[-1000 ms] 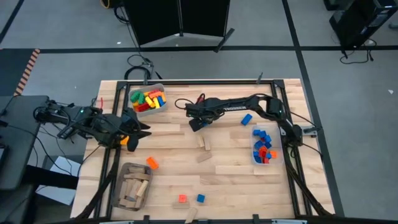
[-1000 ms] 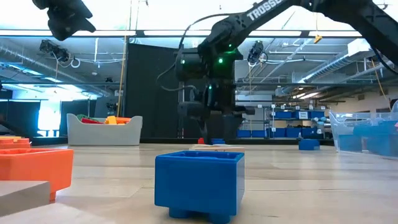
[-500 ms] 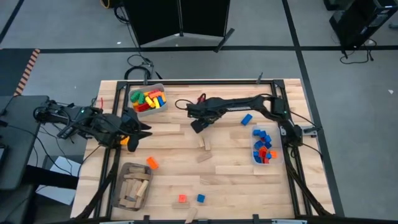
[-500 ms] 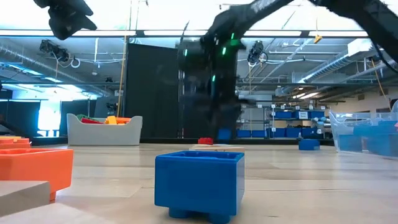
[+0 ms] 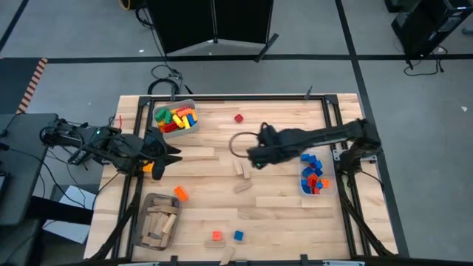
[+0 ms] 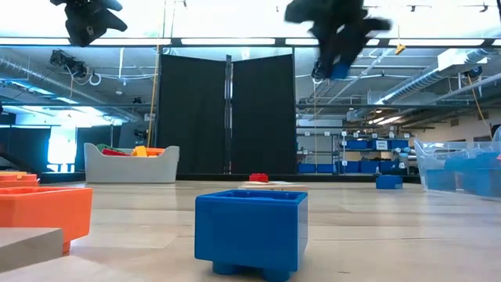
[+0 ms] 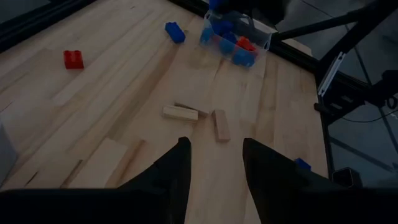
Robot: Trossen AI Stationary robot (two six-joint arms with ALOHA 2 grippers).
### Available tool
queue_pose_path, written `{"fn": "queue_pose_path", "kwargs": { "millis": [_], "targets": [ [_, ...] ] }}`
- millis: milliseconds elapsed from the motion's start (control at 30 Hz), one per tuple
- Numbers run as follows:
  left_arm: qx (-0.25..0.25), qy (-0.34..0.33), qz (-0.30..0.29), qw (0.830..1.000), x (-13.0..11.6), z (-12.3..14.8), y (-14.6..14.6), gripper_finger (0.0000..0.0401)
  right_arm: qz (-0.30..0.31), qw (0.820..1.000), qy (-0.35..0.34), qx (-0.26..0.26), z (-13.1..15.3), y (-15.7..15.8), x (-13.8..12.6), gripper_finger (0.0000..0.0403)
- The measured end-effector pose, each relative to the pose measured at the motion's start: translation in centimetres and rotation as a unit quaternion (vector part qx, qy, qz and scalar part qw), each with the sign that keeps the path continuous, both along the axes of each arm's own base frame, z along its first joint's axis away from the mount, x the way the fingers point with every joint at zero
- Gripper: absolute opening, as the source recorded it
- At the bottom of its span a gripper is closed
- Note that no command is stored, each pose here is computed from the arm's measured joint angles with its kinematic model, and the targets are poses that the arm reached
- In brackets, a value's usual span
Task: Sort blocks by size
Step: Put the small blue game piece into the transparent bin
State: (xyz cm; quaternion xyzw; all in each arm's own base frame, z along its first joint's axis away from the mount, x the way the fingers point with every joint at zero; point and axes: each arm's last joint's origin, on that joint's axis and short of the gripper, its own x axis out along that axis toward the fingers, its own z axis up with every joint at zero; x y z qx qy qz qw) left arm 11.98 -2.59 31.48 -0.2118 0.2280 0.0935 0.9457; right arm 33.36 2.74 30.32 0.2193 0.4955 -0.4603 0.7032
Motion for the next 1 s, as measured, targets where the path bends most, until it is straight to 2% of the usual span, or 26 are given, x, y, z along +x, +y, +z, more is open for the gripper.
{"fn": "queue_pose_path", "kwargs": {
  "millis": [100, 233, 367, 500, 567, 667, 733, 867, 1000],
  "targets": [
    [0.0, 0.0, 0.0, 1.0, 0.0, 0.0, 0.0, 0.0153, -0.009, 1.0, 0.015, -0.01, 1.4, 1.9, -2.3, 0.0154],
    [0.001, 0.004, 0.0, 1.0, 0.2, -0.1, -0.1, 0.0153, 0.006, 1.0, -0.023, -0.006, 2.1, 4.4, -4.9, 0.0154],
    [-0.019, 0.022, 0.004, 1.0, 0.8, -0.5, -0.3, 0.0159, -0.049, 0.998, -0.043, 0.008, 1.3, 6.4, -8.4, 0.0154],
    [-0.002, 0.054, 0.025, 0.998, 2.1, -1.3, -0.6, 0.0189, -0.096, 0.994, -0.046, 0.036, -0.3, 8.0, -11.6, 0.0154],
    [0.017, 0.066, 0.064, 0.996, 3.0, -1.9, -0.6, 0.021, -0.106, 0.992, -0.039, 0.05, -1.3, 8.7, -12.9, 0.0154],
    [0.074, 0.072, 0.151, 0.983, 4.2, -2.6, -0.4, 0.0235, -0.112, 0.991, -0.035, 0.059, -2.2, 9.4, -14.5, 0.0154],
    [0.088, 0.076, 0.175, 0.978, 4.9, -3.0, -0.5, 0.0246, -0.111, 0.991, -0.036, 0.059, -2.5, 9.7, -15.4, 0.0154],
    [0.085, 0.096, 0.149, 0.981, 6.1, -3.8, -1.0, 0.0252, -0.093, 0.993, -0.036, 0.059, -2.8, 10.1, -16.9, 0.0154],
    [0.095, 0.087, 0.127, 0.983, 7.3, -4.0, -1.4, 0.0253, -0.071, 0.995, -0.035, 0.06, -3.0, 10.3, -18.1, 0.0154]
  ]
}}
